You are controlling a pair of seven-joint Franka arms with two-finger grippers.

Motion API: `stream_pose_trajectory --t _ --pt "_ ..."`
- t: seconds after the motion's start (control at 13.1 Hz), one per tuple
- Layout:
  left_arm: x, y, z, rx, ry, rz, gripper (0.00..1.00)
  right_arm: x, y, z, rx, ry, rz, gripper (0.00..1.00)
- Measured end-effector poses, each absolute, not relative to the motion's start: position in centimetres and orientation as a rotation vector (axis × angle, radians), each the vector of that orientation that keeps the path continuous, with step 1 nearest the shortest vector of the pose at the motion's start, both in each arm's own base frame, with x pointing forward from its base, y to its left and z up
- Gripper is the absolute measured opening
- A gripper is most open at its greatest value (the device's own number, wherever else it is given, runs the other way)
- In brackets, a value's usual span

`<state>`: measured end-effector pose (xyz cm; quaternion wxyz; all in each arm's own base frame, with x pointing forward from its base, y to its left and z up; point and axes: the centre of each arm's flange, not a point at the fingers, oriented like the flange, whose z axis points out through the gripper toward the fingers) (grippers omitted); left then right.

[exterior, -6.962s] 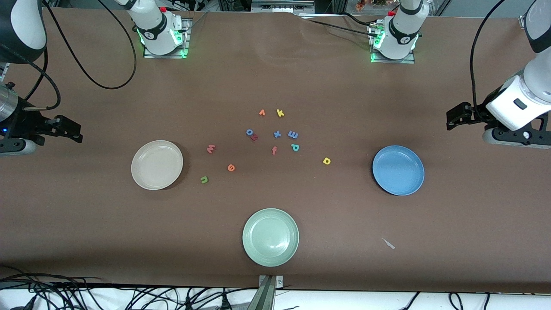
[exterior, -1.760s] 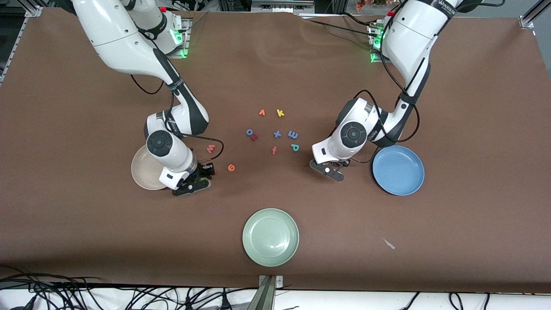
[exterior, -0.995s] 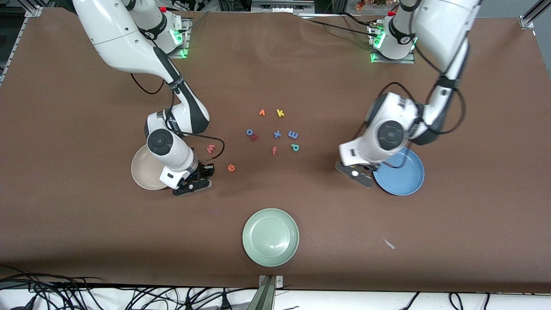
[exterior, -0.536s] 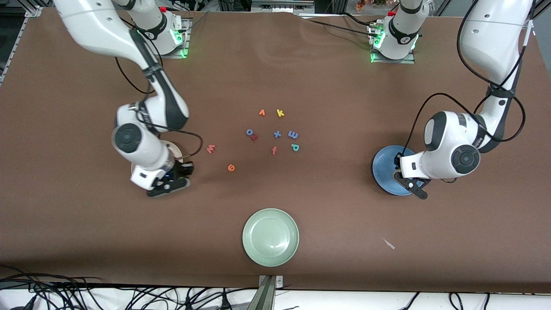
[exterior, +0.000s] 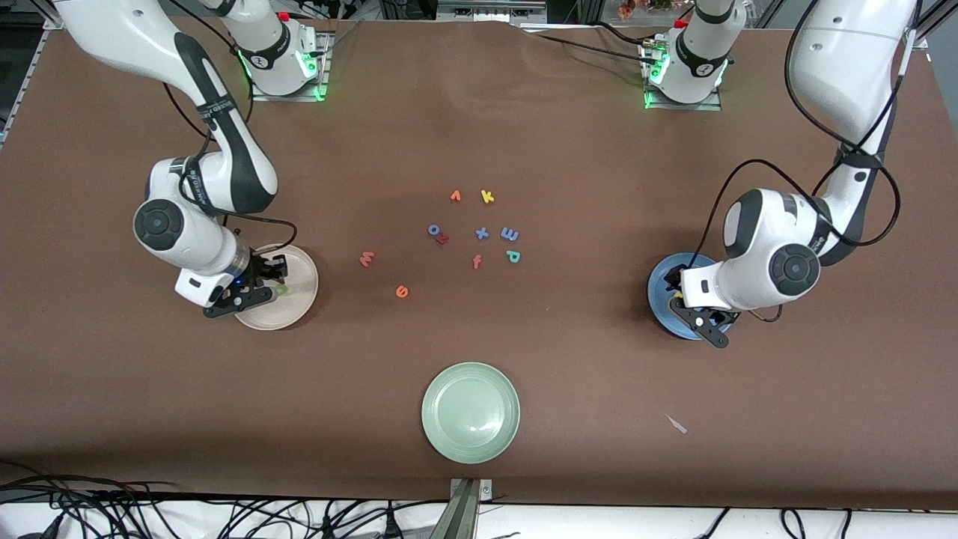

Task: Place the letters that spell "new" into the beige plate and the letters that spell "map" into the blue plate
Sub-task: 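Drop the green c on the cream plate while the left gripper drops yellow a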

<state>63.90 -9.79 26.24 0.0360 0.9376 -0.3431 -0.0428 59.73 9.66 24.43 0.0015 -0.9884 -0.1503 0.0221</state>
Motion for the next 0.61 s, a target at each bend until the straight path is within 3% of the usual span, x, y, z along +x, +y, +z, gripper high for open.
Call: stream_pose_trajectory --t 0.31,0.61 --pt "63.9 -14.3 29.2 2.898 -0.97 -0.056 1.0 59.4 15.0 25.3 -3.116 -0.361 0.019 0.6" --pt "61.9 -20.2 26.5 2.935 -0.796 -0.149 1.0 59.8 22.2 25.4 -3.12 -0.203 -0.027 0.6"
